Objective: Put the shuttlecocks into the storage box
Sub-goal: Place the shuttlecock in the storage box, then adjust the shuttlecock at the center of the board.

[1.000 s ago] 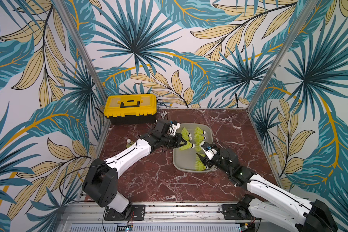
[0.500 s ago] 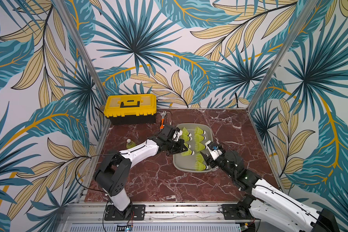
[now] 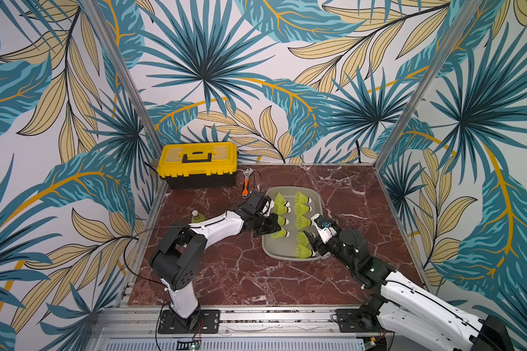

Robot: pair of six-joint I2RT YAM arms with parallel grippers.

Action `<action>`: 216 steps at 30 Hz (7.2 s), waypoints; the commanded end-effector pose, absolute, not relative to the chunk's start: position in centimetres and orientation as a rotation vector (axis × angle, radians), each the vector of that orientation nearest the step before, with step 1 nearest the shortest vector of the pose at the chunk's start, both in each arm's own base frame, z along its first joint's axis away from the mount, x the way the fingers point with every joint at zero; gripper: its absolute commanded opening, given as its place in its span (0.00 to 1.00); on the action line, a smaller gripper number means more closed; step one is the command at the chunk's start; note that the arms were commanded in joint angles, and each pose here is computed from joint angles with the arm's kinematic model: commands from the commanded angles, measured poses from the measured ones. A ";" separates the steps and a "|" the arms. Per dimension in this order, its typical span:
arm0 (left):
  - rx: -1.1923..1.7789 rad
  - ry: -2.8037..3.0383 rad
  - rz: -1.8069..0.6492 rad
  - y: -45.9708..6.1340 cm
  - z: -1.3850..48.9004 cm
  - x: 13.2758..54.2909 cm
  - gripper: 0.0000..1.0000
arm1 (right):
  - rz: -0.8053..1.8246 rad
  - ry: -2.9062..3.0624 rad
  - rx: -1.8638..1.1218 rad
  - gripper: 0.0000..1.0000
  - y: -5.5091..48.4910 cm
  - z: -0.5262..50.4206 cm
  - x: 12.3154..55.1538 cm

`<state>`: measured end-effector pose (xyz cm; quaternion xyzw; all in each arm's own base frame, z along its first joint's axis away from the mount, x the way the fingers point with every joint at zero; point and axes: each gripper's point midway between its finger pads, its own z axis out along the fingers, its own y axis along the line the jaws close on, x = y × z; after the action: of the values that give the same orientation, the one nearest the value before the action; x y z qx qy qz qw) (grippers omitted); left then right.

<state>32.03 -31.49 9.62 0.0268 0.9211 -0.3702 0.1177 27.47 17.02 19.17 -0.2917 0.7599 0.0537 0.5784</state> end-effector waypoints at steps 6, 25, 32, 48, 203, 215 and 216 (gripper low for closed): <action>0.083 2.703 -1.028 -31.3 8.8 32.5 0.00 | 0.109 1.821 -0.674 0.73 16.5 17.5 27.2; 0.058 2.745 -0.916 -30.2 8.1 32.7 0.00 | 0.102 1.843 -0.668 0.73 16.3 16.9 27.1; 0.060 2.732 -0.928 -30.4 8.4 32.9 0.00 | 0.104 1.848 -0.664 0.73 16.3 16.8 27.2; 0.055 2.708 -0.923 -30.5 8.9 33.5 0.00 | 0.095 1.848 -0.664 0.74 16.2 16.8 27.3; 0.119 2.631 0.491 -9.5 9.2 36.0 0.27 | 0.115 1.868 -0.631 0.74 16.1 16.5 27.2; 0.225 2.616 0.307 -15.1 9.3 37.0 0.42 | 0.106 1.868 -0.630 0.74 15.9 16.5 27.2; 0.224 2.616 0.271 -15.5 9.4 37.0 0.44 | 0.106 1.869 -0.632 0.74 15.9 16.5 27.1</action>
<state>35.59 -13.46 7.84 0.0844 0.9608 0.1430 0.2221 27.48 16.28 17.29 -0.2702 0.7834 0.0474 0.5577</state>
